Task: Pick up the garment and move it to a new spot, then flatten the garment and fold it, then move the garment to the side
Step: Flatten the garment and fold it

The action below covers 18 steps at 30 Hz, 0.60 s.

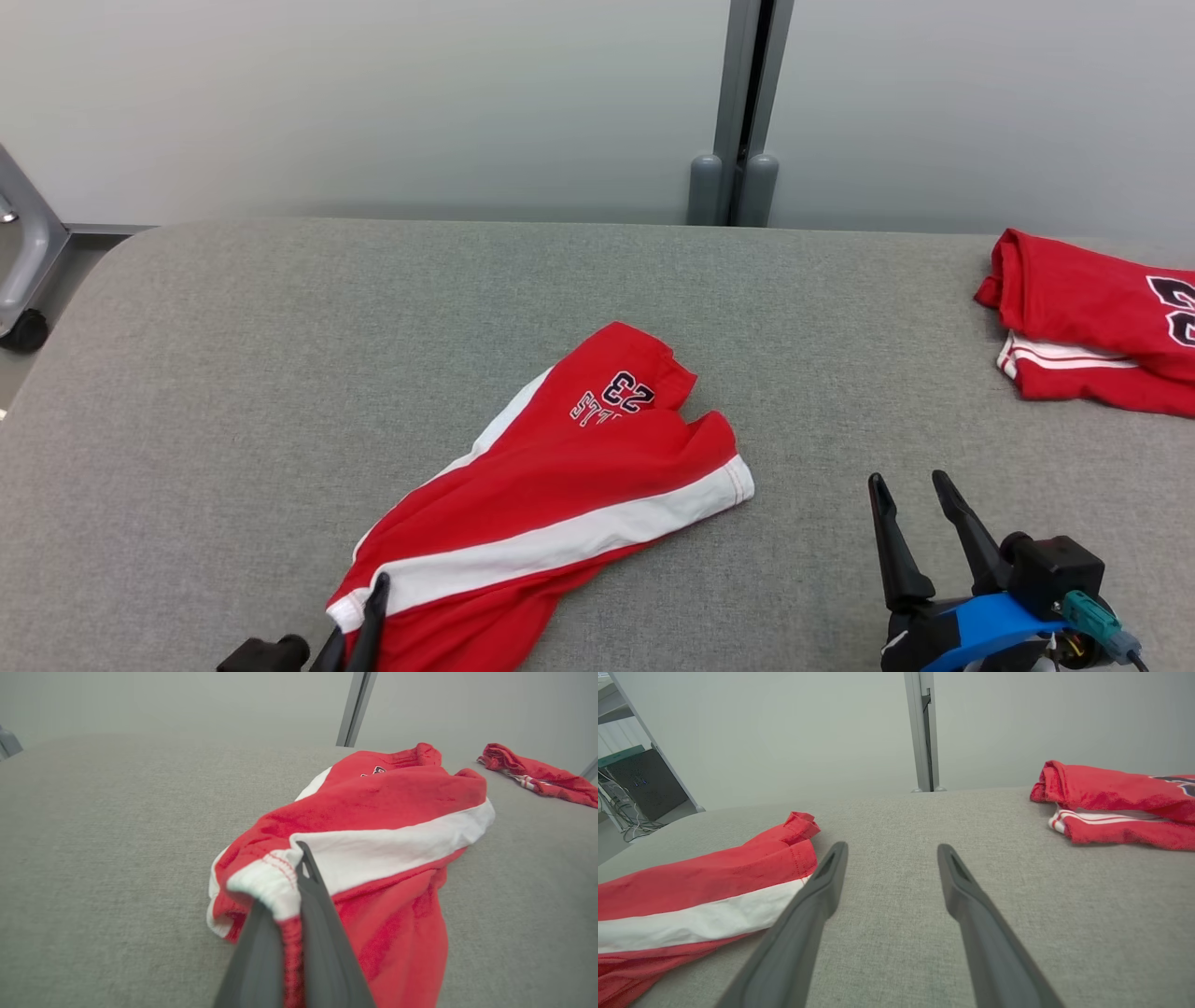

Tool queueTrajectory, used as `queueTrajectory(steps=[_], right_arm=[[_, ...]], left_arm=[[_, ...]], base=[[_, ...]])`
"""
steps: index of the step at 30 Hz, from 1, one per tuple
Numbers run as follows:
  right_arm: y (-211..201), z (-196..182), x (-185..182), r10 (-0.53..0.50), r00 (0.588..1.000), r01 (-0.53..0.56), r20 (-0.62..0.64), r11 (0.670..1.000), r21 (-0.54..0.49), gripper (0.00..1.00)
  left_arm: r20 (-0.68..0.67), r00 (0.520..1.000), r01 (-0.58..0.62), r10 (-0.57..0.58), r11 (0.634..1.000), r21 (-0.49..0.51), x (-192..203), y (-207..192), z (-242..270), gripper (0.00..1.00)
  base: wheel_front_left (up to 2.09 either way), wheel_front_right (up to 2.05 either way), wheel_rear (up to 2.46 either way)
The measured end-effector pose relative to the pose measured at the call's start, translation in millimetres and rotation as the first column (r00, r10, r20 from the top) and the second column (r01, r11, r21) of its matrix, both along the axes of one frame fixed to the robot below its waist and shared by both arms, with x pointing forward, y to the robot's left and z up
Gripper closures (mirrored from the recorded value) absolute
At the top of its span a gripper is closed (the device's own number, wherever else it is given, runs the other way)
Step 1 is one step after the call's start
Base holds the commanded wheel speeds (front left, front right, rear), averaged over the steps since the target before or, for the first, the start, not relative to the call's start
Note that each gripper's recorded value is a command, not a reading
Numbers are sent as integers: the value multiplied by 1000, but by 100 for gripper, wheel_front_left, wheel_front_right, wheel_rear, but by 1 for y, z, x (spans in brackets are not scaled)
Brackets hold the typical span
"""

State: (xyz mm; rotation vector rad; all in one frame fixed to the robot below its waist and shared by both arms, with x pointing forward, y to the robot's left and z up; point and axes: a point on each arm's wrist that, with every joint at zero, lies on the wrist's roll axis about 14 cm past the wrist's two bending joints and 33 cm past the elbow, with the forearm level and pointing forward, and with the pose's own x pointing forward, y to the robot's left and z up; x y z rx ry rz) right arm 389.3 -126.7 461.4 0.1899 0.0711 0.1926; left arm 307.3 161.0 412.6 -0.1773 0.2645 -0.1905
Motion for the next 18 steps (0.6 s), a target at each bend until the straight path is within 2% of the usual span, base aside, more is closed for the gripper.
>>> queueTrajectory(steps=[4, 5, 6, 7, 13, 18], right_arm=[[6, -3, 1, 16, 1000, -16, -8, 1000, 0, 0], [6, -3, 1, 19, 1000, -19, -9, 1000, -1, 0], [7, -3, 1, 21, 1000, -21, -10, 1000, -1, 0], [8, -3, 0, 23, 1000, -23, -10, 1000, 0, 0], [3, -1, -3, 10, 1000, -10, -7, 1000, 0, 0], [-4, -3, -5, -11, 1000, 11, -12, 1000, -1, 0]], left_arm=[[-43, 998, -38, 39, 999, 17, -15, 15, -12, 100], [-43, 998, -39, 39, 999, 16, -16, 15, -12, 61], [-39, 998, -41, 41, 999, 12, -15, 15, -11, 12], [-32, 998, -48, 48, 999, 1, -14, 15, -9, 0], [-23, 994, -106, 106, 994, -13, -15, 23, -7, 0], [-62, 983, -172, 172, 985, 8, -33, 44, -18, 0]], base=[[0, 0, 0], [0, 0, 0], [0, 0, 0], [0, 0, 0], [0, 0, 0], [0, 0, 0]])
